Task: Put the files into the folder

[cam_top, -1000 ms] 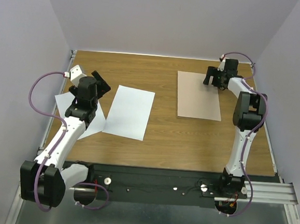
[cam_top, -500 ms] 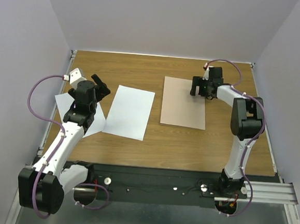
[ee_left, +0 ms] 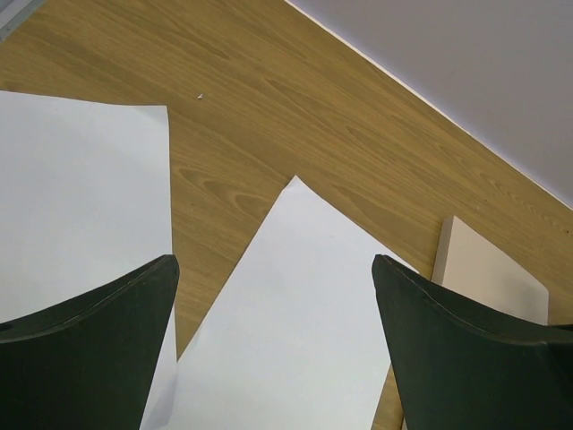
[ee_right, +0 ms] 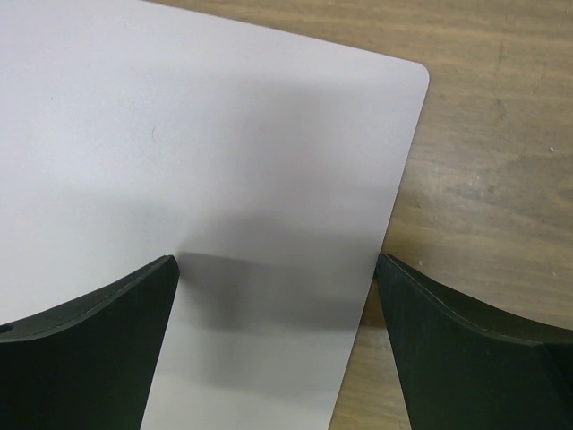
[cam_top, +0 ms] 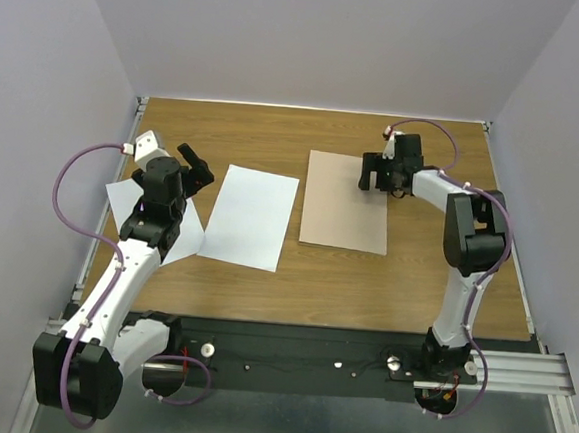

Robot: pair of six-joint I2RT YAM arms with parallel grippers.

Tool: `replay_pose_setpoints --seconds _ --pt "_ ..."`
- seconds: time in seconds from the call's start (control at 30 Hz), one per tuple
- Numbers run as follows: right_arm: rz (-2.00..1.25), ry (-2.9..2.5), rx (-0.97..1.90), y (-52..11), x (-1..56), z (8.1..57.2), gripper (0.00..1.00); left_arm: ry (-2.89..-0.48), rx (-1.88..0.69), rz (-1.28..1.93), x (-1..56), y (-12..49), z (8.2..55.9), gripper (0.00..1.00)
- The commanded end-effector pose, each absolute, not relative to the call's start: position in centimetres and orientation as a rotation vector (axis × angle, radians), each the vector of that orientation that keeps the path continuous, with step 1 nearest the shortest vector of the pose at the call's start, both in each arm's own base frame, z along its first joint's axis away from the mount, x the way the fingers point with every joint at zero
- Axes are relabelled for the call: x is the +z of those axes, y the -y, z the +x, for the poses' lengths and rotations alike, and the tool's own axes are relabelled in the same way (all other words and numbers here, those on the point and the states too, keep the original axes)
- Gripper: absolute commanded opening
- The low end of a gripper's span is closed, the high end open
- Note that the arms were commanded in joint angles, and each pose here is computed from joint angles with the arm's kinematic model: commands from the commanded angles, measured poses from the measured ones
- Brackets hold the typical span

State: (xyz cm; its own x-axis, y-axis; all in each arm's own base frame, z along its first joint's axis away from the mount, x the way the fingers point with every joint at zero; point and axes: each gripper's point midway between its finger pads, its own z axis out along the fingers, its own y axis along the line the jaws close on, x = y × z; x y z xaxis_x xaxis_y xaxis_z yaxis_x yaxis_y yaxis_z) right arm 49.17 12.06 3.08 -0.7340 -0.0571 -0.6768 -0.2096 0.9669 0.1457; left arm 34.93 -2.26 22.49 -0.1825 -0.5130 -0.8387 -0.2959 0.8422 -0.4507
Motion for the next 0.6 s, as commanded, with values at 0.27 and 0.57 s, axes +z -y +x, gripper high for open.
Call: replay_pose_setpoints --seconds 0.27,0.57 --pt "-0.124 -2.308 0.236 -12.3 6.6 51.1 1.0 -1.721 -0.34 -0.392 27.0 5.6 36.5 0.99" --pt "0.395 -1.971 0.046 -5.5 20.8 46.8 1.0 -1.418 -0.303 0.141 44.4 17.4 40.0 0.98"
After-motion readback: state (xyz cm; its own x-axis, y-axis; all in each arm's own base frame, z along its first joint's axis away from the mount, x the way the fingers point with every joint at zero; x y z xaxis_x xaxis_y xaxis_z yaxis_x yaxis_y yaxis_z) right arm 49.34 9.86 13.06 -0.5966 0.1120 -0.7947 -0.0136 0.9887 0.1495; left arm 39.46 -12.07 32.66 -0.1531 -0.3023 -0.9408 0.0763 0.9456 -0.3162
